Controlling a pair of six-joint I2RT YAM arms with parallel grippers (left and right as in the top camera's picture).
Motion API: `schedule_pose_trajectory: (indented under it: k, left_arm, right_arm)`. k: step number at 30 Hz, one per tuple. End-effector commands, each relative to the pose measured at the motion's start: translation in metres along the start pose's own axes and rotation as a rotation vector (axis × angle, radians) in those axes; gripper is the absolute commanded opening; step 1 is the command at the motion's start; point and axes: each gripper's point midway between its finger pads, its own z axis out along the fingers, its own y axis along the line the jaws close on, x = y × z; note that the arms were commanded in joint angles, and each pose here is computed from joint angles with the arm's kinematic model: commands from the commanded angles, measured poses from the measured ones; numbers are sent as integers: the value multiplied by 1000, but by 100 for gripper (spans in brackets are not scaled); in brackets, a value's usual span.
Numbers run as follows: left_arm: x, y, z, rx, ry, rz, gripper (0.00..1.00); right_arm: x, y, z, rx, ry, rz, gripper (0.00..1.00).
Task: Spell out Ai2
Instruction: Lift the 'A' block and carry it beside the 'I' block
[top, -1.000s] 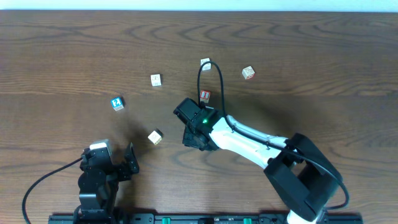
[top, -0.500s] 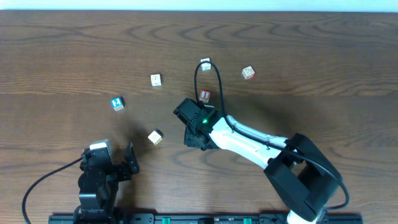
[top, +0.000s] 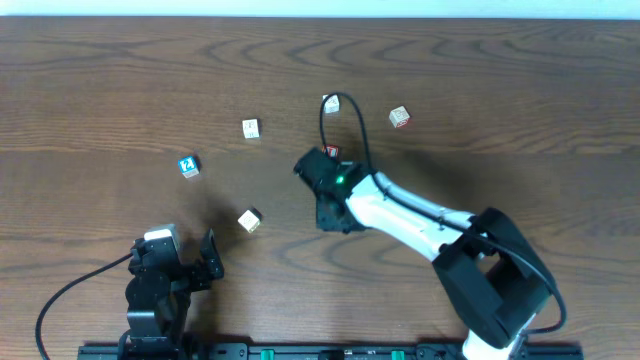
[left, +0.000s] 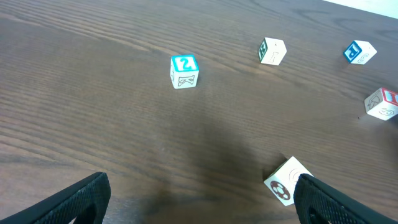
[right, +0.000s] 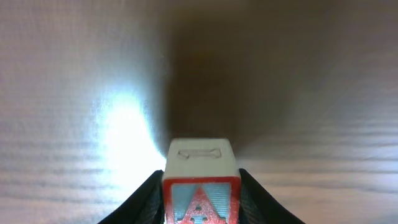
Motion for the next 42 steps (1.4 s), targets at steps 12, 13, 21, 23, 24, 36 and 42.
schedule_pose_trajectory:
  k: [12,13,21,23,24,36,42]
  left_arm:
    - [3,2,2,-8,2,13,95]
    - [3,2,2,-8,2,12,96]
    - [3,2,2,-8,2,12,95]
    - [3,2,2,-8,2,12,95]
    - [3,2,2,-8,2,12,95]
    - [3,2,2,-8,2,12,96]
    - [3,2,2,-8,2,13,95]
  right_arm:
    - [-66,-23,-36,5,-83,-5,41]
    - [-61,-21,-36,9,-73,-20,44]
    - [-26,3,-34,-13,-4,-117,73]
    - [-20,7,-31,-13,-2,-136,74]
    - [-17,8,-29,-12,-1,-143,75]
    - [3,-2,3,-14,28,-146,69]
    - [0,-1,5,-20,13,-146,55]
